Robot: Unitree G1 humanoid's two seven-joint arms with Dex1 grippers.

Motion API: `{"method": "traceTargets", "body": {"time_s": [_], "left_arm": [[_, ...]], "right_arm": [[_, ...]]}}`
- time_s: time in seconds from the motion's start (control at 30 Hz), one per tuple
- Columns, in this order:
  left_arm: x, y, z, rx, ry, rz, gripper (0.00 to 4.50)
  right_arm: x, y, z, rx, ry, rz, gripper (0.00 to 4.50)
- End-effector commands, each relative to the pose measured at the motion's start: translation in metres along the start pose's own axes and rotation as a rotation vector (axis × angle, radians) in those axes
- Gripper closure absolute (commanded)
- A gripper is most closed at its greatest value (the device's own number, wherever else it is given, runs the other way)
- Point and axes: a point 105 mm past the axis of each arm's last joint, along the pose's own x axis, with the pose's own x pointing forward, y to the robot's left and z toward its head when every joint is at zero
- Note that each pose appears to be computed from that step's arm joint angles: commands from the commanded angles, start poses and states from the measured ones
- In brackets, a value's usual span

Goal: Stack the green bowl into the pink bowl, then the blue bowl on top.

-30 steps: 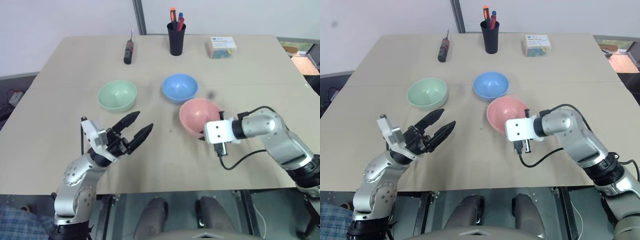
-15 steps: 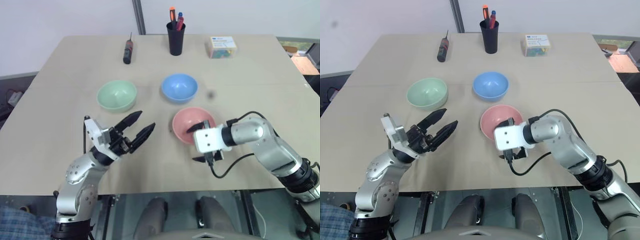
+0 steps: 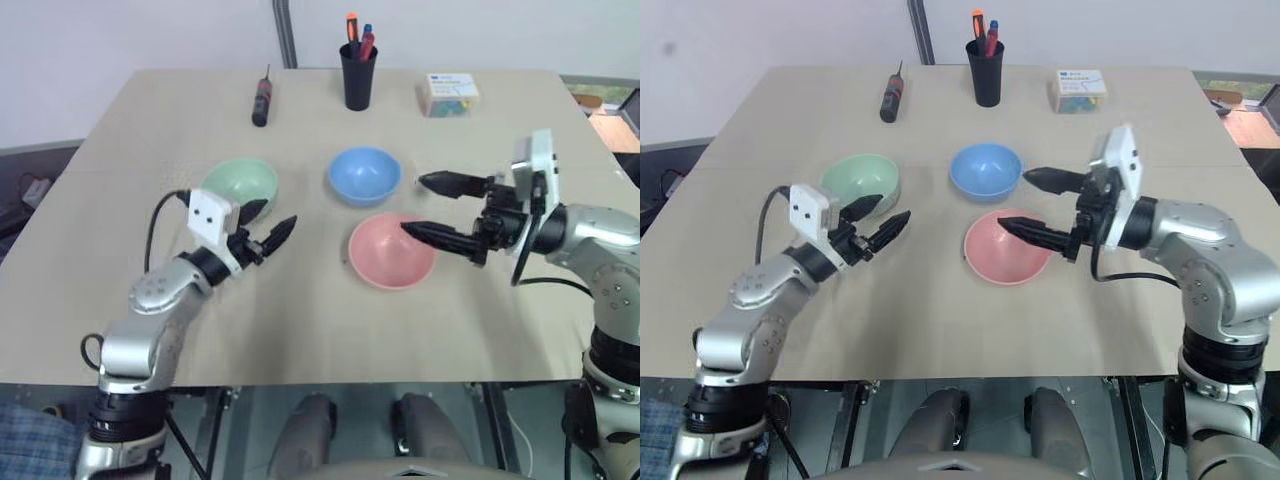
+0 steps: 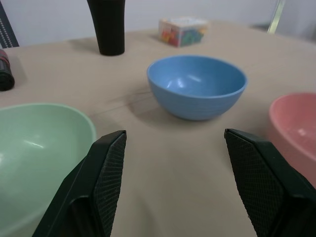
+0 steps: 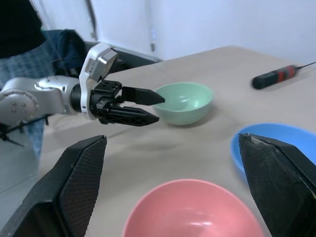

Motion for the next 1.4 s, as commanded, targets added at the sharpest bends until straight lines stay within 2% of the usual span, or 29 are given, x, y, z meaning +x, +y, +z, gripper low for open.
{"method": "traceTargets", "body": {"time_s": [0.03,0.23,0.37,0.67,0.77,0.83,0.87,0.9,0.97,1.2,1.3,1.4], "left_arm": [[0.001,0.018,0.006,0.079,0.091,0.047,1.12],[-0.001,0.043,0.002,0.146,0.236,0.106,1.12],[-0.005,0.057,-0.010,0.218,0.321,0.124,1.12],[0.007,0.068,-0.027,0.285,0.351,0.079,1.12],[0.013,0.069,-0.028,0.331,0.352,0.045,1.91],[0.016,0.070,-0.027,0.347,0.349,0.031,2.79],[0.017,0.071,-0.027,0.359,0.350,0.025,3.04],[0.019,0.072,-0.028,0.365,0.350,0.021,3.65],[0.020,0.073,-0.029,0.374,0.356,0.004,4.45],[0.024,0.064,-0.029,0.391,0.354,-0.071,4.49],[0.026,0.056,-0.022,0.392,0.341,-0.133,4.49],[0.029,0.036,-0.004,0.402,0.289,-0.261,4.49]], "right_arm": [[-0.014,0.005,0.017,-0.062,-0.048,0.002,0.01],[-0.030,0.007,0.024,-0.096,-0.060,-0.006,0.01],[-0.033,0.006,0.022,-0.102,-0.052,-0.033,0.01],[-0.031,0.006,0.021,-0.106,-0.068,-0.060,0.01],[-0.031,0.007,0.021,-0.111,-0.065,-0.055,0.00],[-0.031,0.008,0.023,-0.109,-0.071,-0.051,0.00],[-0.032,0.008,0.023,-0.107,-0.072,-0.048,0.00],[-0.032,0.009,0.023,-0.110,-0.064,-0.041,0.00],[-0.034,0.010,0.023,-0.109,-0.056,-0.034,0.00],[-0.034,0.010,0.020,-0.114,-0.041,-0.021,0.00],[-0.033,0.010,0.019,-0.115,-0.041,-0.017,0.00],[-0.032,0.009,0.018,-0.115,-0.041,-0.014,0.00]]}}
